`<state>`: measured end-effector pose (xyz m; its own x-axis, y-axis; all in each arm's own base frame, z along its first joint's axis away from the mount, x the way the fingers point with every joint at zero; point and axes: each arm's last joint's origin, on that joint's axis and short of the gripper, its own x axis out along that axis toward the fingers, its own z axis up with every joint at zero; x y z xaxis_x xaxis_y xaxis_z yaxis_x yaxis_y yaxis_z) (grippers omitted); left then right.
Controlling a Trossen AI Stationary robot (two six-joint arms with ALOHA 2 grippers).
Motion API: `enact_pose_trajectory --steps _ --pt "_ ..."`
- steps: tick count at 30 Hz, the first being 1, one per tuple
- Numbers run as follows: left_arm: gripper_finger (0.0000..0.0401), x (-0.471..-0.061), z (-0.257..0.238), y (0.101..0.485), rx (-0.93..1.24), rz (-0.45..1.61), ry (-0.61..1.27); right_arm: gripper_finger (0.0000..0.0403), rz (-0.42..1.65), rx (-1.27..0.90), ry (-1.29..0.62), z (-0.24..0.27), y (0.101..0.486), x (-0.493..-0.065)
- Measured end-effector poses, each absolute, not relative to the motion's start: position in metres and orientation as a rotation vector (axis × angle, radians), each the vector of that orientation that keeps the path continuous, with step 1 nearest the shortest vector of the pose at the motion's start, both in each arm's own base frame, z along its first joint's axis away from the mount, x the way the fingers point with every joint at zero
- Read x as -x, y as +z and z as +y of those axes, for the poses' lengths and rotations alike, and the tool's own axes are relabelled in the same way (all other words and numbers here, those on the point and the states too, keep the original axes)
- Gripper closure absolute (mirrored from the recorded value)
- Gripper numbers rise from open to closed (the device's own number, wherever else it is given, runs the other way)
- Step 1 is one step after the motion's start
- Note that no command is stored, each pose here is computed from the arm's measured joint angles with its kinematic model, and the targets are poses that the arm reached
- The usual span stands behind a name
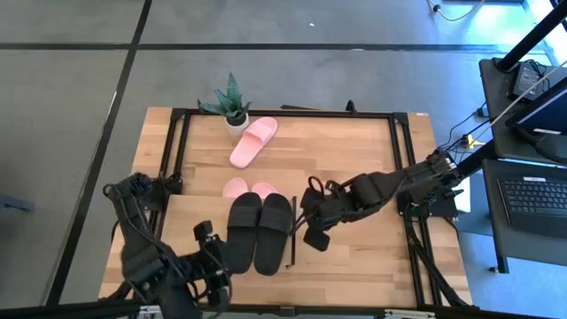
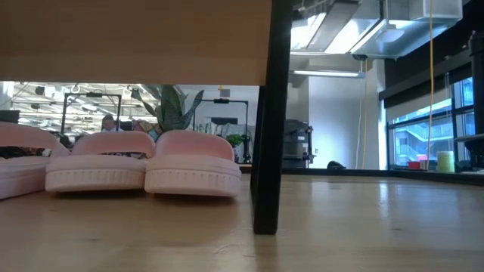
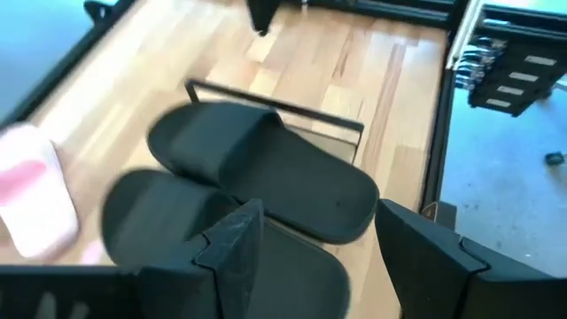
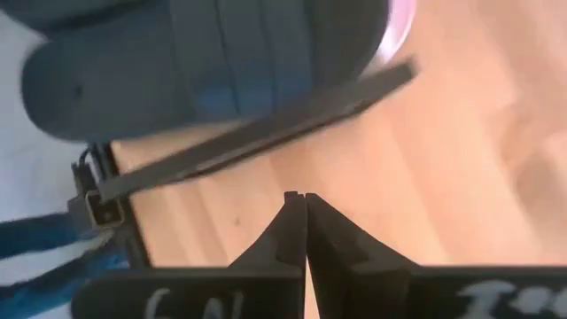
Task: Pick and place slides into the shelf
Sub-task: Put the pink slide under the shelf
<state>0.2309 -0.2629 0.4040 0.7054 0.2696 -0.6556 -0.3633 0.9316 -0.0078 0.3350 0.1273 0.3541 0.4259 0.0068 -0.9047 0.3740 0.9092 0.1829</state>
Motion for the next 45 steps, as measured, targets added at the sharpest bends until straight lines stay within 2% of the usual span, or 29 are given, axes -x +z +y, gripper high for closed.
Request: enact_pose_trajectory --steps 7,14,21,30,37,41,45 --pt "0.0193 -0.225 -0.22 0.438 0.078 0.698 0.303 0.0397 0.989 -0.276 -0.279 0.123 0.372 -0.336" --pt "0.0193 -0.226 -0.155 0.469 0.088 0.712 0.312 0.0397 0.93 -0.253 -0.408 0.12 0.372 -0.336" --pt "0.0193 -0.237 -0.088 0.482 0.054 0.771 0.351 0.0397 0.877 -0.26 -0.566 0.11 0.362 -0.339" --pt "0.0193 -0.252 0.006 0.481 0.074 0.878 0.466 0.0397 1.071 -0.236 -0.691 0.062 0.308 -0.347" --pt "0.0193 -0.239 0.091 0.473 0.177 0.952 0.627 0.0397 1.136 -0.13 -0.694 0.004 0.314 -0.352" --pt "0.0193 -0.23 0.132 0.453 0.259 1.042 0.695 0.0397 1.146 -0.084 -0.678 -0.039 0.325 -0.353" --pt "0.0193 -0.229 0.164 0.423 0.32 1.091 0.748 0.0397 1.111 -0.106 -0.559 -0.084 0.33 -0.356"
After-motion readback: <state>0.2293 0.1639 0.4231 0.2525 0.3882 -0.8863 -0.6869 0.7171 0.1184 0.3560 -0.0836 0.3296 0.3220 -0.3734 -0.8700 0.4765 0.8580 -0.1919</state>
